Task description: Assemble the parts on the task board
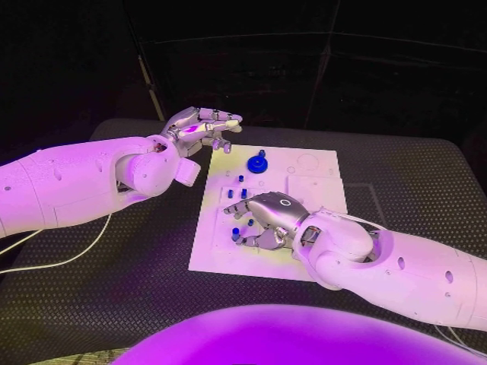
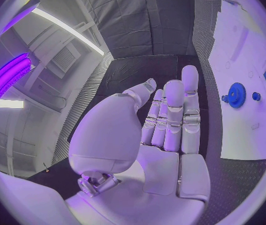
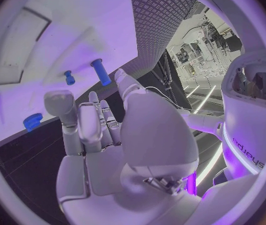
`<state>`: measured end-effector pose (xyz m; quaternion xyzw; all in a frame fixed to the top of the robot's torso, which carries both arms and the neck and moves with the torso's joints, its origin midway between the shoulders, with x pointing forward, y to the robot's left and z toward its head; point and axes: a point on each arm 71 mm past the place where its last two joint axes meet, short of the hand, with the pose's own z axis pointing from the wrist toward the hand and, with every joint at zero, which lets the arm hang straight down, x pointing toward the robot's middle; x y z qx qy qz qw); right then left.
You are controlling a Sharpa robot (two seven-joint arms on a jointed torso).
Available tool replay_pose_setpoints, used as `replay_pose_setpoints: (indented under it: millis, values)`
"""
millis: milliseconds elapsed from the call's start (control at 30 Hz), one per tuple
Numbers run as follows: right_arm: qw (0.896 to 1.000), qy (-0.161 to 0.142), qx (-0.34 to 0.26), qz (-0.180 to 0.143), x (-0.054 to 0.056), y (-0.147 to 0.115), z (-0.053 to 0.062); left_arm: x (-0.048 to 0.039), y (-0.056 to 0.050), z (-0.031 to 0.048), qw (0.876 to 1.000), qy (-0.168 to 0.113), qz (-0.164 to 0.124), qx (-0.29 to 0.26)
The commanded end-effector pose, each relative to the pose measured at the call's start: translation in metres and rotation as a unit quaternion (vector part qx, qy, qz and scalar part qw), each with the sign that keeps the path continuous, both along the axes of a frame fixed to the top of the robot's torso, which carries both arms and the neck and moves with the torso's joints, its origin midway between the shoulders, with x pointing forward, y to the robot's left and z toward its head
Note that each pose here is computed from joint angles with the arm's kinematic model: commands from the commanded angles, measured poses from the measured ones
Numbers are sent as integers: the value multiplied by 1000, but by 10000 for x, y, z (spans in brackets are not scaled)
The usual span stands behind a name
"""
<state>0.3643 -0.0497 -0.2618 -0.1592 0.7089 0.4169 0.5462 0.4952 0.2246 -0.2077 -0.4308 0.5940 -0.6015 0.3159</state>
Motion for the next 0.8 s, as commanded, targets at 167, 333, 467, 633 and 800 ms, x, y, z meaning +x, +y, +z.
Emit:
replay_pose_setpoints:
  millis: [167, 333, 467, 633, 800]
  values:
    - [997, 2, 67, -37, 13, -304, 181, -4, 2, 6, 1000, 1, -6, -3]
    - [993, 23, 55, -104, 106, -749, 298, -9, 20, 4, 1000, 1, -5, -3]
    - [983, 58, 44, -166, 132, -1103, 317, -11, 25, 3, 1000, 1, -4, -3]
    - [967, 89, 16, -236, 134, -1447, 297, -14, 26, 0, 1000, 1, -5, -3]
    - [953, 85, -35, -290, 128, -1677, 278, -18, 22, -9, 1000, 2, -6, -2]
